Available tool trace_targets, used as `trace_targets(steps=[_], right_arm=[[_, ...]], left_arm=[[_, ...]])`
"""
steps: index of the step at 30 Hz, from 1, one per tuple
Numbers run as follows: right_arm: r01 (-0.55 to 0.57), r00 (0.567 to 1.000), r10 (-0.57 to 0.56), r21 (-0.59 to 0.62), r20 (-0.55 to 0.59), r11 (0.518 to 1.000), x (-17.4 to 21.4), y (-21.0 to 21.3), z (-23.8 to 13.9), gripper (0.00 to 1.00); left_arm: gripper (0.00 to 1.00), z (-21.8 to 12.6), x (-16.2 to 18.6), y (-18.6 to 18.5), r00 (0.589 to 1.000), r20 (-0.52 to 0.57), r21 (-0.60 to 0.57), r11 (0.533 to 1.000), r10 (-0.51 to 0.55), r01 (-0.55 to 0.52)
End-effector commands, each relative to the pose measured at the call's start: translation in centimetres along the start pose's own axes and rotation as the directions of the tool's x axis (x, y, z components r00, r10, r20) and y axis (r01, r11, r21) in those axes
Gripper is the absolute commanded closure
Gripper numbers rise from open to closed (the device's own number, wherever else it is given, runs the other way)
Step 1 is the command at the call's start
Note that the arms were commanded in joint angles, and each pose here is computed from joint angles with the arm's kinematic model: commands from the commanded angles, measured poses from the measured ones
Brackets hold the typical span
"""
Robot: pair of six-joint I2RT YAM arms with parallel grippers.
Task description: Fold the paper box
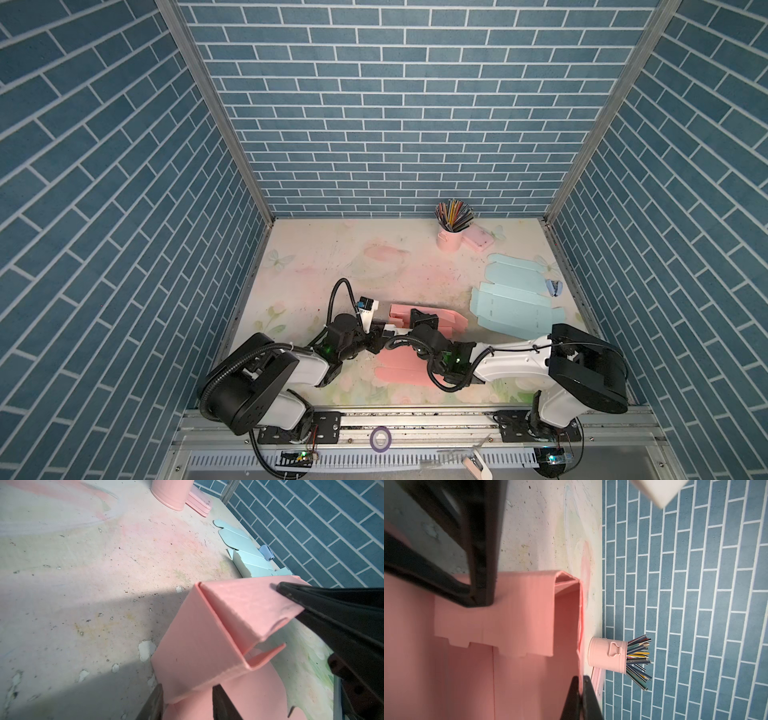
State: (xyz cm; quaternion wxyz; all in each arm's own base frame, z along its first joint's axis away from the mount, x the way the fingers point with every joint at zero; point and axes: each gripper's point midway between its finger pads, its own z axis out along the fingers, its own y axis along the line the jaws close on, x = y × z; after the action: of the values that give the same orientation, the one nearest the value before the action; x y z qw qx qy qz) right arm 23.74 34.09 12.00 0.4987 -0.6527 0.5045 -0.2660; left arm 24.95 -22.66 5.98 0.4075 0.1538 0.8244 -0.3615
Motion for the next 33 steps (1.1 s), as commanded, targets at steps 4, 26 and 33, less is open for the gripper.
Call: trace_targets(steps=[4, 26, 33], right_arm=[[0.066, 0.998, -0.065, -0.050, 0.015, 0.997, -0.3, 2.4, -0.2, 1.00], [-0.157, 0.983, 0.171, -0.171, 0.066, 0.973, -1.5, 3.0, -2.2, 0.85], [-0.325, 0.929, 0.360, -0.280, 0.084, 0.903, -2.4, 2.5, -3.9, 0.70]], left_arm=[[0.58, 0.5, -1.8, -0.5, 0.994, 0.051, -0.013, 0.995, 0.101, -0.101], [0.75, 1.8, -2.4, -2.5, 0.982, 0.114, 0.013, 0.988, 0.151, -0.153], [0.80, 1.8, -2.3, -2.7, 0.977, 0.121, -0.001, 0.984, 0.174, -0.176]])
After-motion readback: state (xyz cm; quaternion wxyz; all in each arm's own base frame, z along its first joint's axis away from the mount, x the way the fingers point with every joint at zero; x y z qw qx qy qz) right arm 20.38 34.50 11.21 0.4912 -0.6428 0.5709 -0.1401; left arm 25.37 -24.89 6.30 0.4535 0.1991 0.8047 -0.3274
